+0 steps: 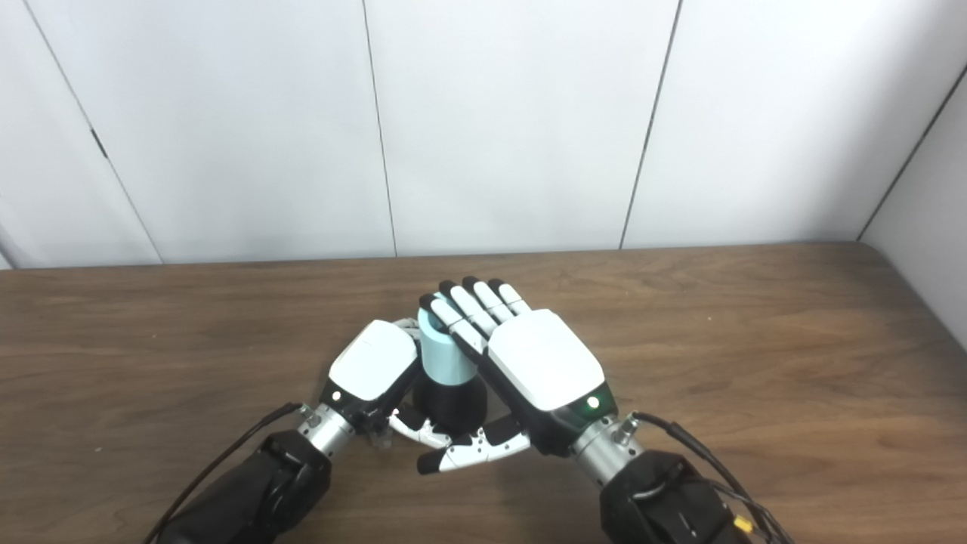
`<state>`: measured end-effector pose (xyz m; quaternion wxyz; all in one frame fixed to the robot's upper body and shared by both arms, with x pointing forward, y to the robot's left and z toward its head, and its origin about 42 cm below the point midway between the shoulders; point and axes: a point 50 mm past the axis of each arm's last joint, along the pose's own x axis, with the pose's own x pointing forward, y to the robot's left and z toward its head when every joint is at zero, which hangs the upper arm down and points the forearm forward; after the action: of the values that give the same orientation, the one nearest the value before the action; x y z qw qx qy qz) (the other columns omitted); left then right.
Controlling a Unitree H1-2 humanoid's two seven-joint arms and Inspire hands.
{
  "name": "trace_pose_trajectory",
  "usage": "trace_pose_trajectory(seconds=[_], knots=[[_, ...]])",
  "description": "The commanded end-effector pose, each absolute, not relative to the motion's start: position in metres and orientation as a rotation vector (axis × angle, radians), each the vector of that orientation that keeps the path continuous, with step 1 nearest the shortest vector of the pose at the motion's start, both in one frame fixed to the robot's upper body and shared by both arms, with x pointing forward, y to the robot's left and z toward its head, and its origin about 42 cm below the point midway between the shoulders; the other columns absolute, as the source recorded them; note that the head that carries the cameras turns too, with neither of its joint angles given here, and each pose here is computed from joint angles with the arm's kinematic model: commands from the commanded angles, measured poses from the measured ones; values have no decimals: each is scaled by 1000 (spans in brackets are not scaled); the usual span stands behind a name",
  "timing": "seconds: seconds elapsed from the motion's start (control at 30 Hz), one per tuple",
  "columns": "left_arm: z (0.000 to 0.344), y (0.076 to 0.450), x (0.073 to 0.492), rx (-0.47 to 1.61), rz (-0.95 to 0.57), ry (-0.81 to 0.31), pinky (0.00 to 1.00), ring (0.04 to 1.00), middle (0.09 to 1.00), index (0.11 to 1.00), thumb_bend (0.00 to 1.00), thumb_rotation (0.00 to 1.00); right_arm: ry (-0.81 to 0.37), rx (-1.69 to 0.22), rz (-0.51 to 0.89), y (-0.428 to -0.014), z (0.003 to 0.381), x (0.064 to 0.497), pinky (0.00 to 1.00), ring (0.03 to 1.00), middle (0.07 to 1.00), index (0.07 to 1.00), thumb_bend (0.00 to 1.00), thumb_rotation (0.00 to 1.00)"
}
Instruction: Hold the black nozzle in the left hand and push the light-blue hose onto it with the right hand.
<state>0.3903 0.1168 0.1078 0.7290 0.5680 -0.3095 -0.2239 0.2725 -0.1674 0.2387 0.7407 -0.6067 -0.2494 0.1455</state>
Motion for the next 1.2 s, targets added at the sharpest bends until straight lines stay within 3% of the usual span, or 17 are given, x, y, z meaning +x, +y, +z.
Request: trace_pose_trajectory(seconds=[0.0,0.37,0.53,0.8,1.17], knots=[[2,122,306,1288,-775,-390,682,484,428,504,501,0,-315,-1380,604,-171,196,261,1000,1000,954,906,891,810],[1,120,305,1277,-778,-387,689,488,441,501,502,0,-312,-1383,646,-168,192,265,1000,990,935,887,902,836],[3,121,304,1312,-783,-398,676,486,424,513,500,0,-239,-1400,715,-167,178,264,1000,993,945,893,896,832],[3,122,304,1283,-771,-401,672,488,418,511,499,0,-115,-1412,820,-165,157,257,994,1000,1000,970,874,987],[2,124,305,1285,-774,-398,678,473,405,510,498,0,-38,-1421,858,-167,140,261,1000,1000,1000,997,867,1000]])
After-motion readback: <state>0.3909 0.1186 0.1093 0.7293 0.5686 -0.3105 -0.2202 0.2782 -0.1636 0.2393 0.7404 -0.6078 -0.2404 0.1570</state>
